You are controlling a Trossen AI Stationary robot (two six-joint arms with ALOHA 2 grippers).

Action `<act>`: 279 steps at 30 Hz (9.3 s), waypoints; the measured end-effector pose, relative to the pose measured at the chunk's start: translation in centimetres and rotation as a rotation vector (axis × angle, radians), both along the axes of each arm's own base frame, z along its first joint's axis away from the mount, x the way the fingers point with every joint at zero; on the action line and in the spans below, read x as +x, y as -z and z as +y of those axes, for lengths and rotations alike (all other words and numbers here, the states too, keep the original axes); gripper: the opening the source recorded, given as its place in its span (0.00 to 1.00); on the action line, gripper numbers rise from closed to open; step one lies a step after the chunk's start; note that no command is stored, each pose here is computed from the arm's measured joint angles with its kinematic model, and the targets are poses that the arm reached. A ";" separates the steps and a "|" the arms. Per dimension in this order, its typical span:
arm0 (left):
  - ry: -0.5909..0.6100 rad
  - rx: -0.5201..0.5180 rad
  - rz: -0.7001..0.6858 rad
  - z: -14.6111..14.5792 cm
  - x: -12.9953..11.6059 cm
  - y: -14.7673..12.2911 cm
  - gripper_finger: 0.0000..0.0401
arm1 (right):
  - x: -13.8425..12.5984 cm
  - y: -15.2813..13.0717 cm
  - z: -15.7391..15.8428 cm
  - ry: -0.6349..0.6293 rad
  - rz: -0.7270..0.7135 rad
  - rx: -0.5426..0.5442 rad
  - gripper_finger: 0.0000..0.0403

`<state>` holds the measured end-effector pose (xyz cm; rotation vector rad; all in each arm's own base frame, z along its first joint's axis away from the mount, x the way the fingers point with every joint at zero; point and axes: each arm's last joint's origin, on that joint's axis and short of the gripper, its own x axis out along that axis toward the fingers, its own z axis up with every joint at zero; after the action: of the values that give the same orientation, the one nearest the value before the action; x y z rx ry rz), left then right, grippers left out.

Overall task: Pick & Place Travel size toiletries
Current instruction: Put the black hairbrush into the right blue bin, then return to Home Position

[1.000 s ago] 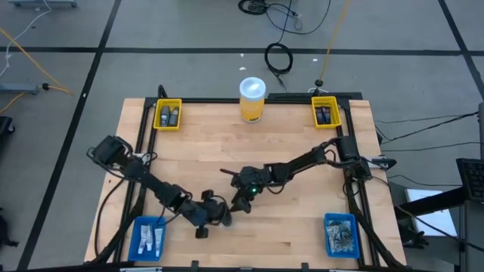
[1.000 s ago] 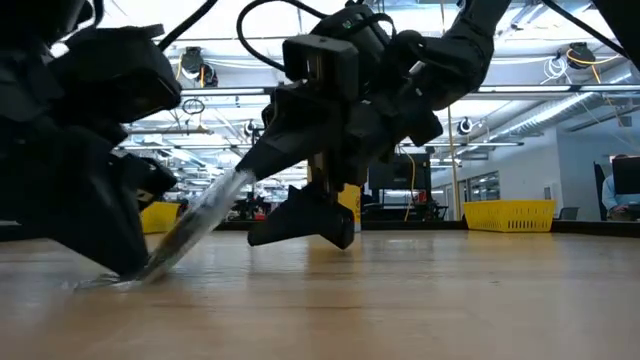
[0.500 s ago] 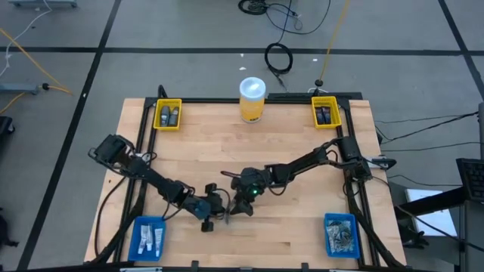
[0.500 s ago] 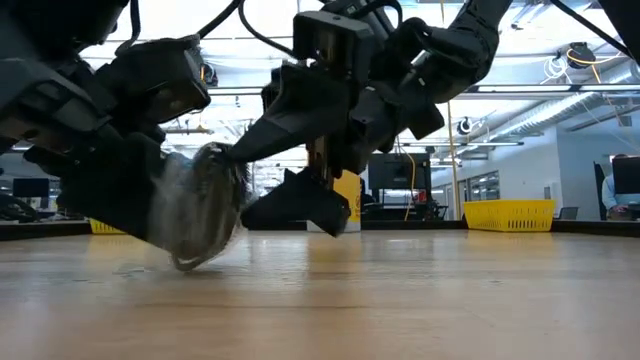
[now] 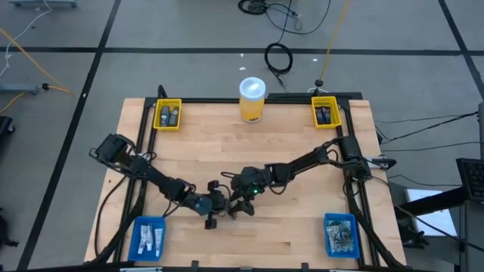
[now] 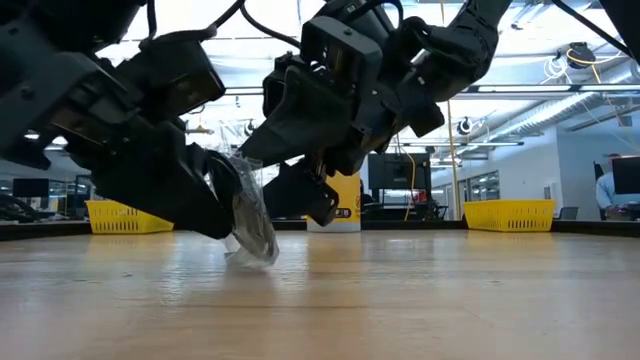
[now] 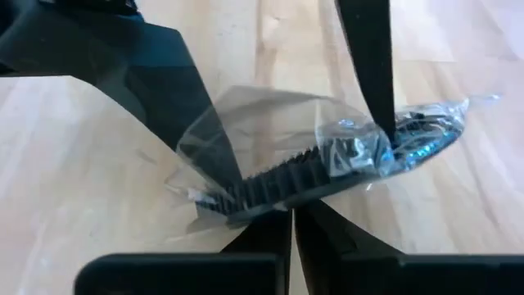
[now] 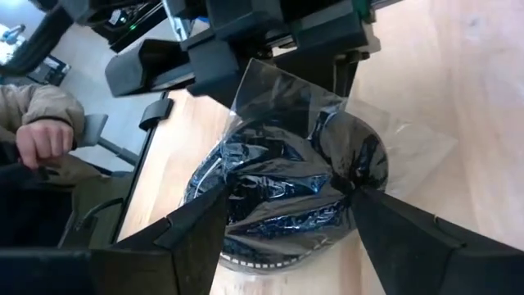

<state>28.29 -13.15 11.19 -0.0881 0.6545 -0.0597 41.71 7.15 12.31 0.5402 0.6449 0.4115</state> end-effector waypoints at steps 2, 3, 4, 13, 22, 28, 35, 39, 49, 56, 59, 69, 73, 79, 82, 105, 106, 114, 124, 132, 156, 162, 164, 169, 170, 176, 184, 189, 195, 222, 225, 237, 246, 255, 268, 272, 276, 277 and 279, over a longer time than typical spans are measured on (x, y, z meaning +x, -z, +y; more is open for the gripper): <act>-0.015 0.011 -0.002 0.2 0.0 0.0 0.05 | 0.0 -0.1 -0.2 0.008 0.005 0.005 0.63; -0.023 0.017 -0.002 0.3 0.1 0.1 0.04 | 0.0 -0.3 -0.3 0.013 0.011 0.008 0.63; -0.030 0.022 -0.001 0.4 0.1 0.1 0.03 | -0.1 -0.5 -0.3 0.018 0.018 0.009 0.63; -0.137 0.033 0.123 -0.1 -1.4 1.0 0.04 | -0.2 -0.6 0.5 0.026 0.008 -0.013 0.63; -0.233 0.048 0.223 -1.3 -3.4 1.5 0.01 | -0.2 -0.4 0.5 0.028 -0.011 -0.074 0.63; -0.270 0.058 0.287 -1.5 -5.2 0.8 0.04 | -1.2 -2.4 -1.8 0.105 0.090 -0.109 0.63; 0.046 -0.050 0.097 -3.9 -3.4 -0.5 0.02 | -4.4 -1.8 -3.2 0.105 0.318 0.061 0.63; 0.051 -0.029 0.036 -3.2 -2.0 0.4 0.01 | -5.5 -0.1 -2.7 0.142 0.394 0.155 0.63; 0.025 -0.027 -0.013 -1.2 0.3 2.1 0.03 | -6.2 0.7 -0.7 0.237 0.343 0.244 0.59; 0.049 -0.040 -0.051 -0.4 1.6 2.6 0.02 | -6.2 0.8 -0.6 0.313 0.326 0.199 0.49; 0.038 -0.036 -0.053 -0.1 1.7 2.7 0.03 | -6.1 0.7 -0.7 0.323 0.296 0.180 0.45; 0.050 -0.040 -0.060 -0.1 1.8 2.4 0.04 | -6.0 0.7 -0.9 0.285 0.236 0.077 0.18; 0.090 -0.088 -0.059 -0.1 1.6 1.0 0.09 | -6.3 0.1 -1.3 0.244 0.225 0.029 0.05; 0.068 -0.052 -0.101 0.1 1.2 -1.4 0.14 | -9.0 -4.2 -1.3 0.164 0.303 -0.011 0.08; 0.063 0.001 -0.144 0.1 1.3 -1.7 0.14 | -11.9 -7.0 -0.5 0.091 0.423 0.024 0.10; 0.022 0.119 -0.413 6.0 4.3 -4.1 0.02 | -30.8 -14.8 9.2 0.548 0.984 0.380 0.07; 0.020 0.119 -0.412 6.1 4.4 -4.0 0.03 | -31.2 -14.6 9.4 0.575 1.011 0.378 0.08; 0.021 0.120 -0.412 6.0 4.3 -4.0 0.06 | -33.1 -12.5 10.2 0.722 1.092 0.351 0.07; 0.017 0.106 -0.400 6.0 4.3 -3.9 0.01 | -33.0 -7.5 10.3 0.664 1.093 0.450 0.09; 0.012 0.096 -0.403 6.0 4.3 -4.0 0.06 | -33.4 -7.3 10.4 0.634 1.133 0.433 0.09; 0.049 0.076 -0.404 5.8 4.3 -4.0 0.04 | -33.3 -9.1 11.0 0.500 1.147 0.609 0.50; 0.048 0.074 -0.403 5.8 4.3 -4.0 0.01 | -33.6 -10.0 10.2 0.450 1.246 0.626 0.49; 0.048 0.074 -0.403 5.8 4.3 -4.0 0.02 | -33.6 -10.2 9.9 0.431 1.283 0.625 0.47; 0.047 0.073 -0.407 5.9 4.3 -4.0 0.06 | -33.5 -10.8 9.3 0.398 1.285 0.656 0.40; 0.048 0.073 -0.406 5.8 4.3 -4.0 0.06 | -33.5 -10.8 9.2 0.398 1.274 0.646 0.38; 0.048 0.074 -0.406 5.9 4.3 -4.0 0.02 | -32.9 -9.3 8.7 0.423 1.078 0.439 0.26; 0.047 0.074 -0.406 5.9 4.3 -4.0 0.04 | -32.5 -7.3 9.7 0.454 1.138 0.301 0.06; 0.048 0.074 -0.407 5.8 4.3 -4.0 0.06 | -32.3 -6.0 10.2 0.486 1.158 0.237 0.01; 0.047 0.073 -0.407 5.8 4.3 -4.0 0.06 | -32.2 -5.1 10.7 0.480 1.243 0.193 0.01; 0.118 0.043 -0.434 6.0 2.9 -7.8 0.06 | -23.7 -6.1 2.9 0.333 -0.242 -0.009 0.00; 0.118 0.061 -0.436 6.2 3.0 -7.8 0.06 | -23.6 -4.5 -0.2 0.377 -0.424 -0.175 0.00; -0.064 0.011 -0.398 9.2 3.4 -7.5 0.06 | -26.7 -5.4 -3.9 0.463 -0.813 -0.355 0.00; -0.156 0.006 -0.393 9.5 3.4 -7.4 0.06 | -27.8 -3.9 -5.4 0.325 -0.530 -0.456 0.00; -0.209 -0.020 -0.351 10.6 3.4 -7.0 0.06 | -30.5 -4.3 -6.3 0.322 -0.507 -0.463 0.00; -0.328 0.031 -0.385 16.3 -1.5 -8.4 0.06 | -31.9 -4.1 -6.3 0.318 -0.604 -0.457 0.00; -0.382 0.065 -0.404 17.5 -5.0 -8.5 0.06 | -32.0 -4.1 -6.2 0.286 -0.623 -0.472 0.00; -0.431 0.080 -0.452 18.0 -8.2 -8.8 0.06 | -31.9 -4.0 -6.2 0.279 -0.615 -0.488 0.00; -0.438 0.087 -0.456 18.0 -8.9 -8.7 0.06 | -31.9 -4.0 -6.2 0.278 -0.613 -0.491 0.00; -0.449 0.102 -0.470 18.0 -10.3 -8.8 0.06 | -31.9 -3.9 -6.2 0.272 -0.610 -0.502 0.00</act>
<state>18.02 4.90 19.96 -0.1161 0.1569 0.3765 9.84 0.93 16.23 0.0058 0.0671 0.1294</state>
